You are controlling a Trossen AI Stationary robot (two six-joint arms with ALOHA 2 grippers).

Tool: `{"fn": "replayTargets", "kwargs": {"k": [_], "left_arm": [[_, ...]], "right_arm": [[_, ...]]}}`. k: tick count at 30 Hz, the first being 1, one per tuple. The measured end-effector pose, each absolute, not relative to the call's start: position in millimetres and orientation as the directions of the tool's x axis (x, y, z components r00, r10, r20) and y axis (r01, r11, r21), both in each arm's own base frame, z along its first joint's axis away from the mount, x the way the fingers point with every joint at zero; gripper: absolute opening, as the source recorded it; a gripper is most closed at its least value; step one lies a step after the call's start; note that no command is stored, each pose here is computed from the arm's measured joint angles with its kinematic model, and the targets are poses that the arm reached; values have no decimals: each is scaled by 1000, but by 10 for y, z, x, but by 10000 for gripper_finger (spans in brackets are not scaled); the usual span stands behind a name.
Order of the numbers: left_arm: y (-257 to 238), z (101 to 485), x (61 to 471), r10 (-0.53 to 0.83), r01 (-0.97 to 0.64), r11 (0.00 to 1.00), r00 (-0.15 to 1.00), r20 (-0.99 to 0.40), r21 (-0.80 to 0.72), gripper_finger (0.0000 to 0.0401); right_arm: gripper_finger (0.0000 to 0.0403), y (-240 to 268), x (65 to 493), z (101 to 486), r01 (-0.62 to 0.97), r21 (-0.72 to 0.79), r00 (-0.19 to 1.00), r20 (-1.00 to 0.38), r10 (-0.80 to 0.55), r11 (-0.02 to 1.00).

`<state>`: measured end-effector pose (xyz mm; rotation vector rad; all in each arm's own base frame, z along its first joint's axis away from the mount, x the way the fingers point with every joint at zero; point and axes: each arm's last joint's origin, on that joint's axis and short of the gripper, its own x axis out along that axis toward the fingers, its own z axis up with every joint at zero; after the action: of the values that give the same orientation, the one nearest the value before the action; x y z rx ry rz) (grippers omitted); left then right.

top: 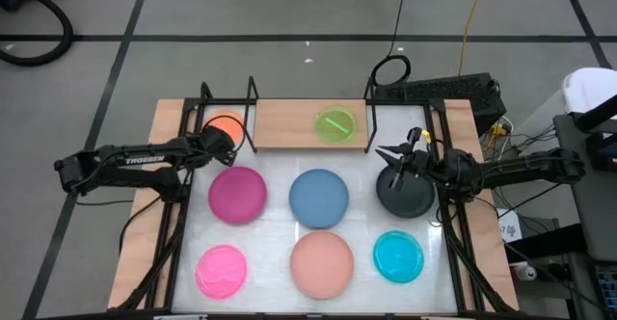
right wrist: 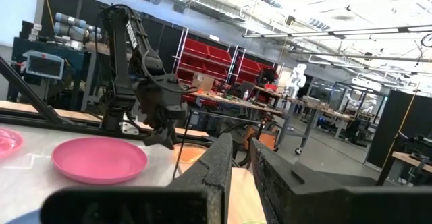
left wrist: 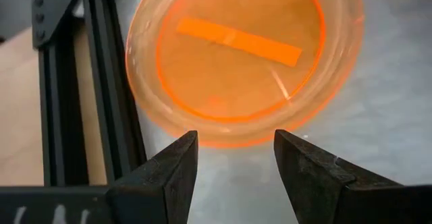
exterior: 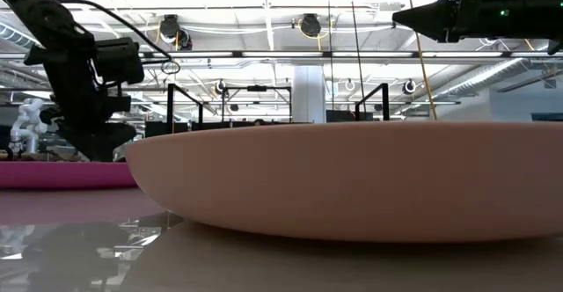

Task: Place and stack plates onto a shelf
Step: Stack the orange plate on the green plate

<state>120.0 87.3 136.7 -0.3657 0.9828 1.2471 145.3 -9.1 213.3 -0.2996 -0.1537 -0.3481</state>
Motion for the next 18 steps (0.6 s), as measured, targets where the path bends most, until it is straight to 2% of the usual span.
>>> {"fn": "replayTargets", "kwargs": {"k": [10,18], "left_arm": [[901,1356,1236,583,-846,463,68,-809,263,202],[947,1189,1317,548,-801,507,16,-836,317,202]], "right_arm": [[43,-91,1453,2133,358,-269,929,199,-312,894],[43,-91,1452,2133,360,-273,929,199,-314,892]]}}
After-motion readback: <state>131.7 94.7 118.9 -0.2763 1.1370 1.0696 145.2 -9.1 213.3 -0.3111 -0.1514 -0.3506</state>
